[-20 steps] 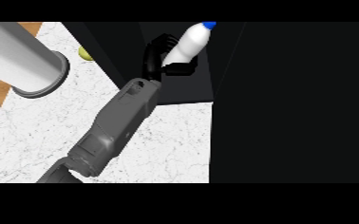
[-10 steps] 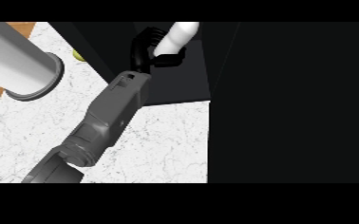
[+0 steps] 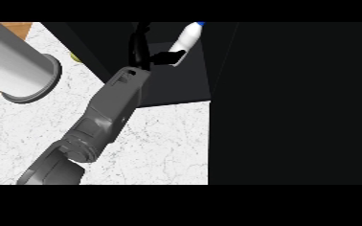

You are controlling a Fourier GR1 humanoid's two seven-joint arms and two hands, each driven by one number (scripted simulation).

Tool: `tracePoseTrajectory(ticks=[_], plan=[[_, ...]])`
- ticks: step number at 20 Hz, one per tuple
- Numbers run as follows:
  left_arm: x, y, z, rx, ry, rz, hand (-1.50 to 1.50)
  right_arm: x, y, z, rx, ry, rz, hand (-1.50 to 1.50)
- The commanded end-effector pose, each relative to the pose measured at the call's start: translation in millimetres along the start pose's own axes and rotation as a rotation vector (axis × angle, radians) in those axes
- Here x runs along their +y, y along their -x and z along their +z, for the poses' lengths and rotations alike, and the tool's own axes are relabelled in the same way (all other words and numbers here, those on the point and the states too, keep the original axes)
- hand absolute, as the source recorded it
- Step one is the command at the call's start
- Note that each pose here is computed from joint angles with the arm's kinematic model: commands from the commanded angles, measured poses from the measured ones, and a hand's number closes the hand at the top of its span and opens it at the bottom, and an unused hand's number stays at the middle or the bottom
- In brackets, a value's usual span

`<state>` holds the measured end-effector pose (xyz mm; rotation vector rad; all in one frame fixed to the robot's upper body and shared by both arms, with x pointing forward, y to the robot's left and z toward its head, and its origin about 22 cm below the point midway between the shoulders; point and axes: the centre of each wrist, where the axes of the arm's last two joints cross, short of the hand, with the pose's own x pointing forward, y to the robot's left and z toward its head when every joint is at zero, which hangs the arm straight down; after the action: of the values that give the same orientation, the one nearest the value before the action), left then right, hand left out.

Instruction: Pick up the bottled water, place it into the cabinet and close the cabinet

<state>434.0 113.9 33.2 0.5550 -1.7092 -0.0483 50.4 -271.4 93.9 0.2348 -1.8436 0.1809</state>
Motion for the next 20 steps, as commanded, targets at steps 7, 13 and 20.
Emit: tracePoseTrajectory(ticks=[7,13,20], plan=[[7,-34,-23,-0.116,0.111,0.216,-1.5,-3,-6,2,-0.014,-0.017,-0.039,-1.5],[2,-40,-21,-0.178,0.207,0.377,-1.5,5,-16,3,-0.014,-0.028,-0.064,-1.5],[-13,-34,-5,-0.163,0.235,0.42,-1.5,5,-19,8,0.003,-0.006,-0.05,-1.5]])
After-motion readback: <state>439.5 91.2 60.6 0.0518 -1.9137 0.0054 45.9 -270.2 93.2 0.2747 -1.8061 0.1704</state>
